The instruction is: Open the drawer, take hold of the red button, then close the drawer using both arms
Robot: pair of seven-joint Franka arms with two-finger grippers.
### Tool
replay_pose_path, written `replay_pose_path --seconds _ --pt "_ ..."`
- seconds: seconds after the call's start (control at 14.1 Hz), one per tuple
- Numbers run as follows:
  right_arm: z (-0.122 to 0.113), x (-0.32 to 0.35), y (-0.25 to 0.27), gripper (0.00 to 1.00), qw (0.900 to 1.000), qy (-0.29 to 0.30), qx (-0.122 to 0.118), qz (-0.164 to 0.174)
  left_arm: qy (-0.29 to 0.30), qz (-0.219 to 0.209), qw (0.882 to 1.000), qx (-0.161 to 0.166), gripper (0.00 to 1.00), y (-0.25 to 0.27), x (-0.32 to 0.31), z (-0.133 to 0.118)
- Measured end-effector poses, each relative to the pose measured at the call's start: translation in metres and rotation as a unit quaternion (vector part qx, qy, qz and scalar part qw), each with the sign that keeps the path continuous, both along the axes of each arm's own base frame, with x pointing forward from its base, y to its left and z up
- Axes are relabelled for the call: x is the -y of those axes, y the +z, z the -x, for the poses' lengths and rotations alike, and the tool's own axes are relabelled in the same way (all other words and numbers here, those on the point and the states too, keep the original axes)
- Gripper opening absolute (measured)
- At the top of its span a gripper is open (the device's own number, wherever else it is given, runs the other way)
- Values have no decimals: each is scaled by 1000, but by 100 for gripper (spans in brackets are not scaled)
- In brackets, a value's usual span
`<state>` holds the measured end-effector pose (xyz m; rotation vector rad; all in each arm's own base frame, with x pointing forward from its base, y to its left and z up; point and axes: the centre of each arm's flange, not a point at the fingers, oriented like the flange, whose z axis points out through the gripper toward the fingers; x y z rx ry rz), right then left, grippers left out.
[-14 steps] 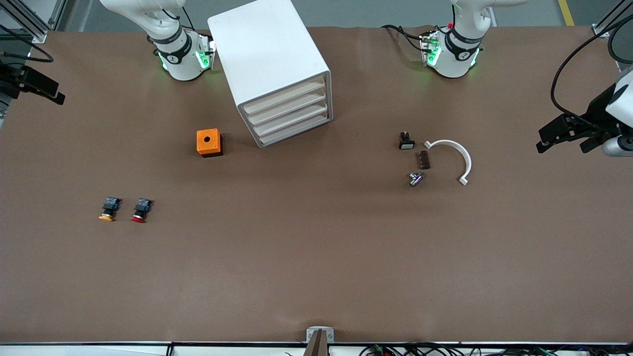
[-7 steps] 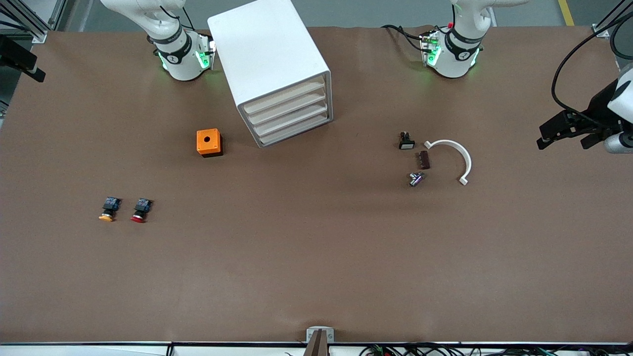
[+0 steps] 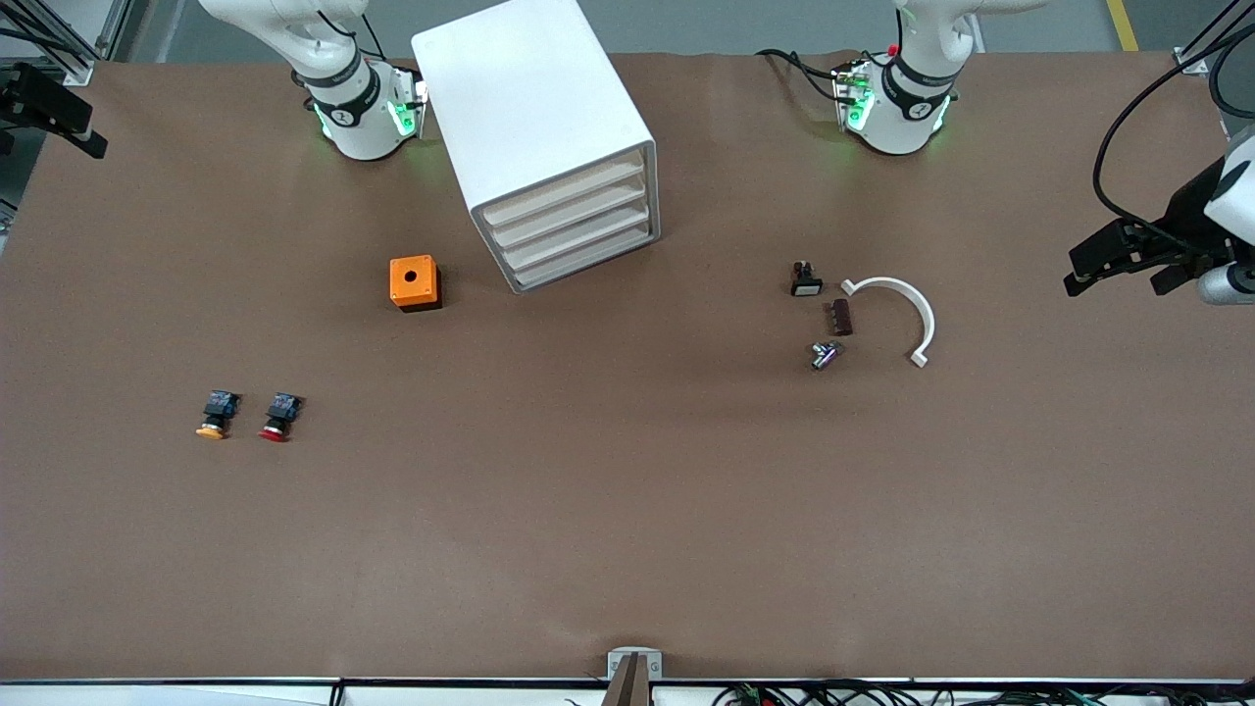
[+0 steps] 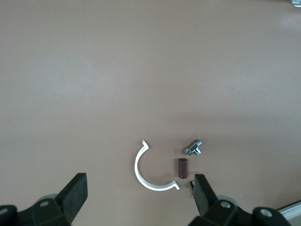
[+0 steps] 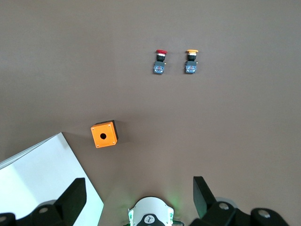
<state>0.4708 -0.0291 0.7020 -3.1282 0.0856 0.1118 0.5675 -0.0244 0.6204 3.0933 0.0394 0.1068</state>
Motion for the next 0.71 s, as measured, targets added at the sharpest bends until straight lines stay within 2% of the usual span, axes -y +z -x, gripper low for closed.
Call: replay_pose_path --seconds 0.43,0.71 --pt "-1 1 -3 100 1000 -2 0 0 -2 0 1000 -12 100 -12 2 -5" --pt "-6 2 0 100 1000 -2 21 1 -5 -9 999 -33 100 -16 3 -1"
